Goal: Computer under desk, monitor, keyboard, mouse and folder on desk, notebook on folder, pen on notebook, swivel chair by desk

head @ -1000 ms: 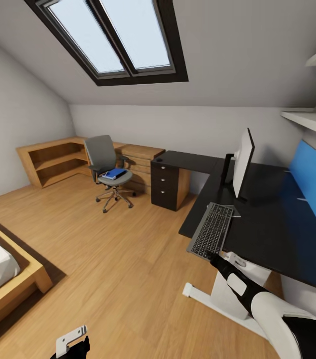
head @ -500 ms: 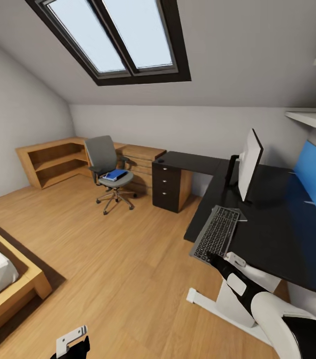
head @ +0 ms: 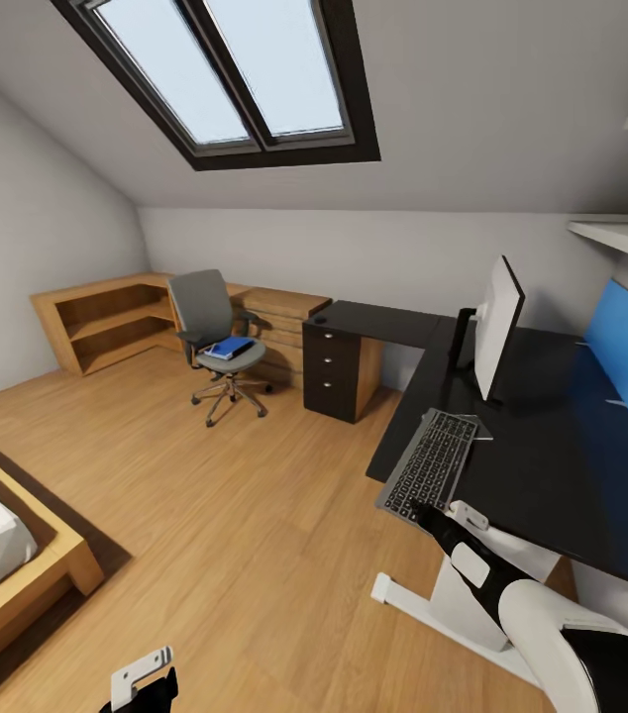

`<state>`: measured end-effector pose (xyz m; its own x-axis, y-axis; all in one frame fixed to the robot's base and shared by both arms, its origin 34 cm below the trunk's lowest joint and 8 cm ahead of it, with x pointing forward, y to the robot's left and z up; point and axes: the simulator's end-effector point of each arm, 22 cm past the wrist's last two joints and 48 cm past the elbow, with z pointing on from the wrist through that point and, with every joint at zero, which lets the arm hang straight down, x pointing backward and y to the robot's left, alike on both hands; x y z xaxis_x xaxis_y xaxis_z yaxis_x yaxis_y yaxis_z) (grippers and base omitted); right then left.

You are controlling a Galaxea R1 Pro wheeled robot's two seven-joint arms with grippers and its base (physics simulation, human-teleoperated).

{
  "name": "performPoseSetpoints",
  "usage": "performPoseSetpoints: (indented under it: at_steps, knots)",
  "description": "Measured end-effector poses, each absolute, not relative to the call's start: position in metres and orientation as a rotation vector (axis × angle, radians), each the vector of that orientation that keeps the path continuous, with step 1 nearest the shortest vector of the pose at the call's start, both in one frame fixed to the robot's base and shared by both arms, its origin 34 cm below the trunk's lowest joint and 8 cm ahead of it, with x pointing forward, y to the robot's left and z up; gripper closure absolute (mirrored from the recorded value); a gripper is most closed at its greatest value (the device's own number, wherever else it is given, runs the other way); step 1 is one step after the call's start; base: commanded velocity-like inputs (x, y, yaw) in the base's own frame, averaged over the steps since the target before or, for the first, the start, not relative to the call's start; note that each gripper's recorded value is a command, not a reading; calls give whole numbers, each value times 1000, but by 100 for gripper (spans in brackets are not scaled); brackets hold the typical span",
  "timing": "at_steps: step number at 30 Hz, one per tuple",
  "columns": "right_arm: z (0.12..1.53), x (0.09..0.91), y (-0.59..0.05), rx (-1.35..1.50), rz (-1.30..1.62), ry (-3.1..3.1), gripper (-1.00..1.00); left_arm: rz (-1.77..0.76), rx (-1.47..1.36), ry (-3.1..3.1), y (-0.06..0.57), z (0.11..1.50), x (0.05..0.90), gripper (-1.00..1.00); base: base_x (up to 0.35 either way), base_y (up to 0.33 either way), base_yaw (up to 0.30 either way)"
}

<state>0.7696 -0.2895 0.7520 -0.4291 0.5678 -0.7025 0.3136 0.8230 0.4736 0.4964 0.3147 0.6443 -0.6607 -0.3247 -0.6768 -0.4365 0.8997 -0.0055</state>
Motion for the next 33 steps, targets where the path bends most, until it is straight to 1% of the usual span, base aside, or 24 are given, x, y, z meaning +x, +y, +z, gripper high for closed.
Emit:
performPoseSetpoints:
  at_steps: [9,14,25,33]
  knots:
    - [752,770,-289,647,336,2050,-100,206,-544,2346,316,644,496,-100,0,48,0]
    - [752,770,-289,646,337,2050,-100,204,-544,2345,316,645,497,-100,0,218,0]
    - [752,770,-289,644,337,2050,-100,204,-542,2346,315,644,497,-100,0,63,0]
    - [752,769,-289,644,337,2051,-100,203,-542,2347,314,644,496,-100,96,148,0]
